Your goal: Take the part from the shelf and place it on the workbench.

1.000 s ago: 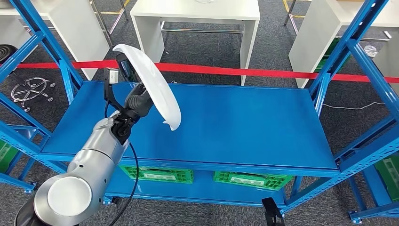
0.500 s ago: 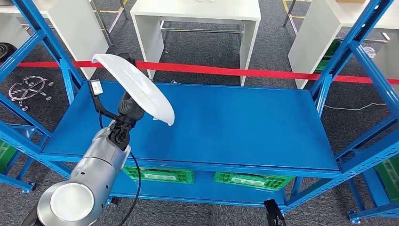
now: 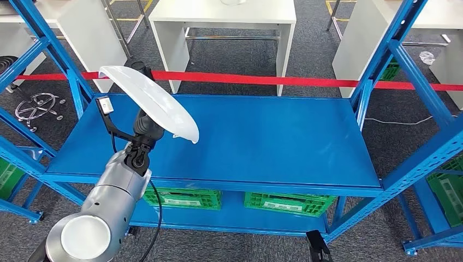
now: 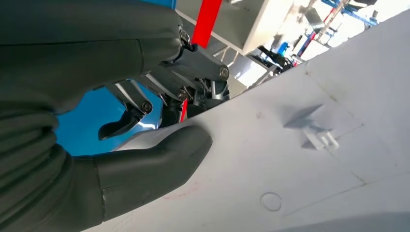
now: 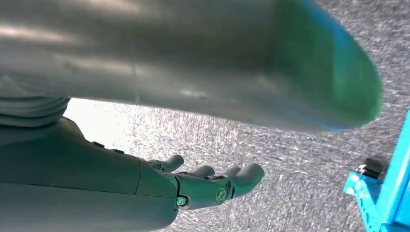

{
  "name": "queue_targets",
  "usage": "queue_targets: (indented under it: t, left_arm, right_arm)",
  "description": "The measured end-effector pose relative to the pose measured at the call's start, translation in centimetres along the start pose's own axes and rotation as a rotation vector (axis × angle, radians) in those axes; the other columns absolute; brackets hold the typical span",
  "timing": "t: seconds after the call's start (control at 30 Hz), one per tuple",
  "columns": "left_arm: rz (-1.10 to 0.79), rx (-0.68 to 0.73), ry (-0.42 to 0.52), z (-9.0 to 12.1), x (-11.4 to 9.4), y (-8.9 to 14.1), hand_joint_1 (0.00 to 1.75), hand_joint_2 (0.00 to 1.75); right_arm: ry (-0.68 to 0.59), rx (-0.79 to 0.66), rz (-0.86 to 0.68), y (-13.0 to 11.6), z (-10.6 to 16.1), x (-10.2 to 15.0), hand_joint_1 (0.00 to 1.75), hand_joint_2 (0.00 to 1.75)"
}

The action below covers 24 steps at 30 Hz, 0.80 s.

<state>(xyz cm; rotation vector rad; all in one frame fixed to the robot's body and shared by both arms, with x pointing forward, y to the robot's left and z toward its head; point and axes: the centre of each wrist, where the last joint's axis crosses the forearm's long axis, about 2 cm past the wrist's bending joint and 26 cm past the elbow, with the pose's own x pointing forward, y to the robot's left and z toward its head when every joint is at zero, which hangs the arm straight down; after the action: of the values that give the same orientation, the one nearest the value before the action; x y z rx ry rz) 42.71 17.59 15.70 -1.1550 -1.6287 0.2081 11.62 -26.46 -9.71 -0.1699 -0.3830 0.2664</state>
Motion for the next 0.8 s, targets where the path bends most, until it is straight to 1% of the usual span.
queue_targets:
  t: [0.23, 0.53, 0.8]
  left_arm:
    - [0.003, 0.004, -0.008, 0.18, 0.03, 0.15, 1.75, 1.75]
    - [0.031, -0.002, -0.053, -0.40, 0.70, -0.04, 1.75, 1.75]
    - [0.068, -0.005, -0.065, -0.61, 0.71, -0.31, 1.75, 1.75]
  right_arm:
    - [0.003, 0.000, 0.001, -0.03, 0.00, -0.07, 0.00, 0.00]
    - [0.023, 0.003, 0.002, 0.10, 0.06, -0.38, 0.00, 0.00]
    - [0.020, -0.001, 0.004, -0.01, 0.01, -0.10, 0.00, 0.00]
